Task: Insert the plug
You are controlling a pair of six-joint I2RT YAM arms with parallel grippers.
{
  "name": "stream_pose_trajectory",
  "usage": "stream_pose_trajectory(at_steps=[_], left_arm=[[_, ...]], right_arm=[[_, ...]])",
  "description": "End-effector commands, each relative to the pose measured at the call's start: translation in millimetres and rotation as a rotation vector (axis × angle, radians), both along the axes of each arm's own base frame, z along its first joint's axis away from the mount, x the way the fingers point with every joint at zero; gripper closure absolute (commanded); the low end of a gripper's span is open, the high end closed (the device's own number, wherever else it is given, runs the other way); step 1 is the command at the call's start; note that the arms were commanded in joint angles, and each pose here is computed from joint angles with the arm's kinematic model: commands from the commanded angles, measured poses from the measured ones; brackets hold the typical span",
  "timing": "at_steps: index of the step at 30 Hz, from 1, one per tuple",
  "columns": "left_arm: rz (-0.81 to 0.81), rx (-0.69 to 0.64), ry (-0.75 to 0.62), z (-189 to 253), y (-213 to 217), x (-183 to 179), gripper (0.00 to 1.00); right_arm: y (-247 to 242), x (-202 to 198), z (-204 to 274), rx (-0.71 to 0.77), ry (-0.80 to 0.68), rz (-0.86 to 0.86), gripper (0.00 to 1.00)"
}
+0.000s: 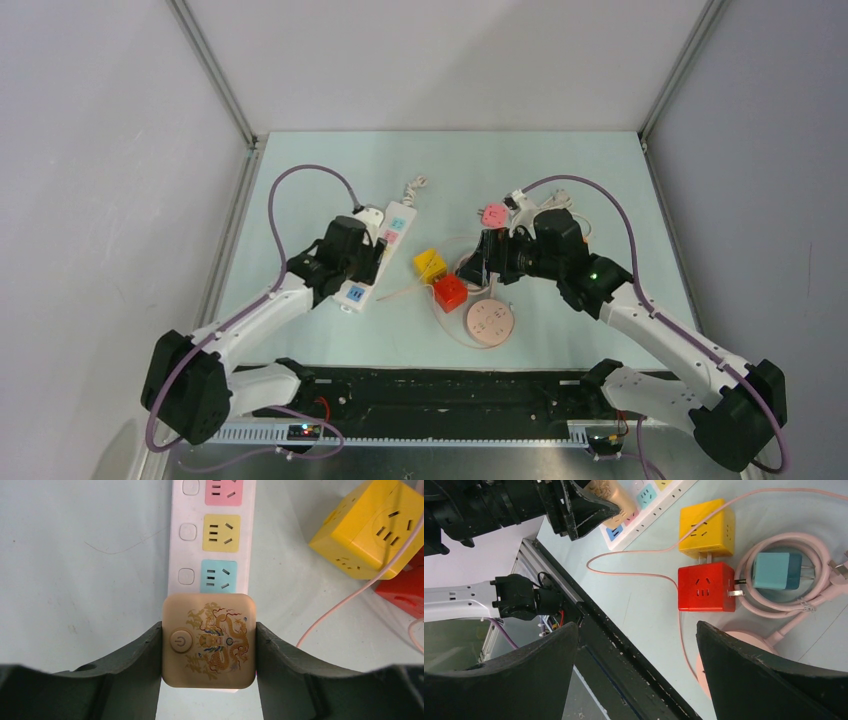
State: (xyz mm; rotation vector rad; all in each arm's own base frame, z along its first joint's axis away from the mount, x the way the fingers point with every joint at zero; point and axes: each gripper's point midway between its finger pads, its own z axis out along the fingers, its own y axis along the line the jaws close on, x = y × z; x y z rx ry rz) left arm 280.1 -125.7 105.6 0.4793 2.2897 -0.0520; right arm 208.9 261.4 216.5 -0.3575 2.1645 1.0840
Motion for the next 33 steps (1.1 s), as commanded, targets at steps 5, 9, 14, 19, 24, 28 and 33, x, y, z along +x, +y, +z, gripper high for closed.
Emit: stream_pose_trajectory(at_steps=[5,9,14,19,24,28,33], left_arm=[[-0.024,0.010,-0.034,-1,-7,13,1.00],[-0.024,0.012,-0.034,-4,-8,15,1.00],[-0.025,-0.002,-0.052,1,-10,17,1.00],[-0.030,-0.010,-0.060,4,-12,18,1.00],[-0.034,-0.024,-0.078,10,-12,16,1.00],[-0.031,-0.036,-0.103,18,-11,15,1.00],[-0.026,-0.026,-0.094,12,-8,13,1.00]], right_arm=[[3,3,14,0.018,-0.034,-0.006,0.09],[2,3,14,0.015,-0.037,-0.007,0.09],[1,3,14,0.015,-0.038,-0.012,0.09],[1,3,13,0.012,-0.035,-0.014,0.09],[0,4,13,0.009,-0.035,-0.018,0.09],[3,3,12,0.010,-0.031,-0.012,0.09],[3,4,11,0.008,-0.030,-0.010,0.09]])
